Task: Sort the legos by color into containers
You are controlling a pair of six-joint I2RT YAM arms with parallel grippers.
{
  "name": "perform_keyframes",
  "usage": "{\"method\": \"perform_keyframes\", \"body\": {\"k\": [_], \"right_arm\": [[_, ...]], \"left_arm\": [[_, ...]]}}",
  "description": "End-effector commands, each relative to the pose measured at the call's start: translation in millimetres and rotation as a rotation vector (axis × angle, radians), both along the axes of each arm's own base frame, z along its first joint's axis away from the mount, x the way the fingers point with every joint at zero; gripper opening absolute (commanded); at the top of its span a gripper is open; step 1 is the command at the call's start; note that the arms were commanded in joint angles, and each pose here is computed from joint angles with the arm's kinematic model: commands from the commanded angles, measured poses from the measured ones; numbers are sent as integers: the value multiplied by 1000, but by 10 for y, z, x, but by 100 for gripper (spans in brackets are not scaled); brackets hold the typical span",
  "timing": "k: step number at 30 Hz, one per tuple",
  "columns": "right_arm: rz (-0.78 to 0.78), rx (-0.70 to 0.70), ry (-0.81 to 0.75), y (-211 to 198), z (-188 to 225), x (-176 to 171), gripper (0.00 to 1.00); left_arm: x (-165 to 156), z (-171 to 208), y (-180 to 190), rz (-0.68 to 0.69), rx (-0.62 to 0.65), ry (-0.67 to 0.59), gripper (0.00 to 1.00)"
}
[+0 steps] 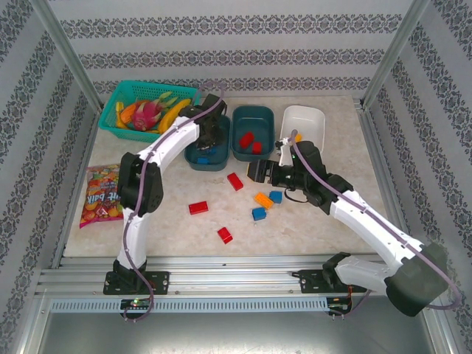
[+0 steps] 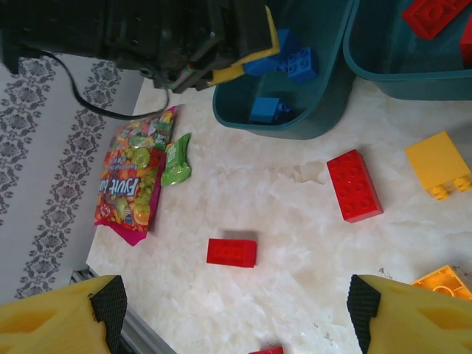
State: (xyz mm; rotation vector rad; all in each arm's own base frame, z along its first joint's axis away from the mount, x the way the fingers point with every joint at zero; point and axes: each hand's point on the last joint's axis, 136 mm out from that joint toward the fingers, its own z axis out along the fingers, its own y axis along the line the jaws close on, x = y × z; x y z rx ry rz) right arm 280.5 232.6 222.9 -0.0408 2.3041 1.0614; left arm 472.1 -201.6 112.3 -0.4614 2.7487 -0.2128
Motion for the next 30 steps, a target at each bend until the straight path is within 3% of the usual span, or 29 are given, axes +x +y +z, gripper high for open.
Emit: {"method": "perform_keyframes", "body": {"k": [1, 4, 9, 18, 24, 28, 30], "right_arm": [[-51, 30, -22, -33, 144, 137, 81], [-76, 24, -15, -81, 125, 168, 81], [-96, -16, -5, -145, 75, 178, 81], [-72, -189, 0, -187, -114, 120, 81], [-15, -427, 63, -235, -579, 163, 76], [87, -550, 52, -211, -867, 269, 75], [151, -582, 54, -171, -1011, 314, 74]], "left_arm": [[-47, -139, -41, -69, -4, 70, 23], [-54, -286, -69, -68, -12, 103, 27], [-68, -282, -48, -48, -14, 112, 49], [-121, 598, -14, -32, -89, -43, 61], [-568, 1061, 55, -66, -181, -162, 63], [-1034, 1250, 126, -76, -280, -278, 67], [-1296, 1254, 156, -88, -300, -318, 80]]}}
